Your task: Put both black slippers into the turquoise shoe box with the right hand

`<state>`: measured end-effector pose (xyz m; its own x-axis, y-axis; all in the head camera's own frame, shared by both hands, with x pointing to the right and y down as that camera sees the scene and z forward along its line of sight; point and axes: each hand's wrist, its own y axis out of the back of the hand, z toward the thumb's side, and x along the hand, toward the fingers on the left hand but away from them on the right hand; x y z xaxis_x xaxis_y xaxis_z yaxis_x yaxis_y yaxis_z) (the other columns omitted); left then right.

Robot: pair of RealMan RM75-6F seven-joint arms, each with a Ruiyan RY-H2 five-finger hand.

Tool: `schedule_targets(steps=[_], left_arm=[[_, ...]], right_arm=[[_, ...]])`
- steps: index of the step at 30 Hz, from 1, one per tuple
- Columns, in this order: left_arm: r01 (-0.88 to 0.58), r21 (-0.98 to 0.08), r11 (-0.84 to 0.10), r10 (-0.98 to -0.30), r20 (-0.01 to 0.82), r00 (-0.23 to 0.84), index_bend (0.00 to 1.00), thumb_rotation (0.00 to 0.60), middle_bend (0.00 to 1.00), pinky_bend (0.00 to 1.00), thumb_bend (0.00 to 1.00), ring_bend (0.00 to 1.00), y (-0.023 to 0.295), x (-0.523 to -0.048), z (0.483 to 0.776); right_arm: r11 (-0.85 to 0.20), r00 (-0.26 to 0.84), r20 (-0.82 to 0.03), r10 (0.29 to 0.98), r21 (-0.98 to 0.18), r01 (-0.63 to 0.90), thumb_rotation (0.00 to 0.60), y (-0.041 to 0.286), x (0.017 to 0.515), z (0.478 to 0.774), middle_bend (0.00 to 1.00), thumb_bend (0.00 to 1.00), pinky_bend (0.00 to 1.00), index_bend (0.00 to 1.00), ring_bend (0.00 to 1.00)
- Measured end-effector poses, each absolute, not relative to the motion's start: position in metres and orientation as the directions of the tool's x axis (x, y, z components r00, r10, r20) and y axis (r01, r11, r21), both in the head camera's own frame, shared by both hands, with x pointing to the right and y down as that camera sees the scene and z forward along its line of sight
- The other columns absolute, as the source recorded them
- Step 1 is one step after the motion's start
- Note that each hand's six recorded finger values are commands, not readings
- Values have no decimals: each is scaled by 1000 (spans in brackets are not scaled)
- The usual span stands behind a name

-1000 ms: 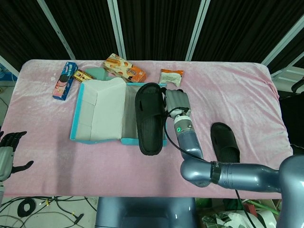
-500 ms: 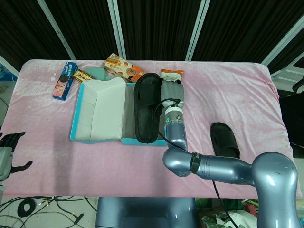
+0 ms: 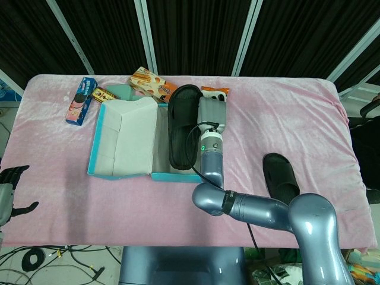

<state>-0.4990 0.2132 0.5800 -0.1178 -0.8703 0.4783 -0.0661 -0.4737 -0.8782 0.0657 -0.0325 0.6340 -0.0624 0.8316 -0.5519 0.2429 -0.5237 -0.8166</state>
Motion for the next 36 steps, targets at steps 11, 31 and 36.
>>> schedule_targets(steps=[11, 31, 36], left_arm=[[-69, -877, -476, -870, 481, -109, 170, 600, 182, 38, 4, 124, 211, -495, 582], [-67, -876, -478, -869, 483, -111, 170, 600, 181, 37, 4, 124, 212, -493, 581], [-68, -875, -479, -868, 484, -114, 170, 600, 181, 37, 4, 123, 212, -494, 582]], right_arm=[[-566, 0, -570, 822, -816, 116, 600, -8, 66, 652, 579, 181, 147, 553, 325], [-641, 2, -645, 764, -760, -108, 600, -1, 77, 658, 475, 181, 134, 508, 246], [-653, -8, -659, 752, -744, -139, 600, -2, 79, 660, 290, 179, 130, 259, 145]])
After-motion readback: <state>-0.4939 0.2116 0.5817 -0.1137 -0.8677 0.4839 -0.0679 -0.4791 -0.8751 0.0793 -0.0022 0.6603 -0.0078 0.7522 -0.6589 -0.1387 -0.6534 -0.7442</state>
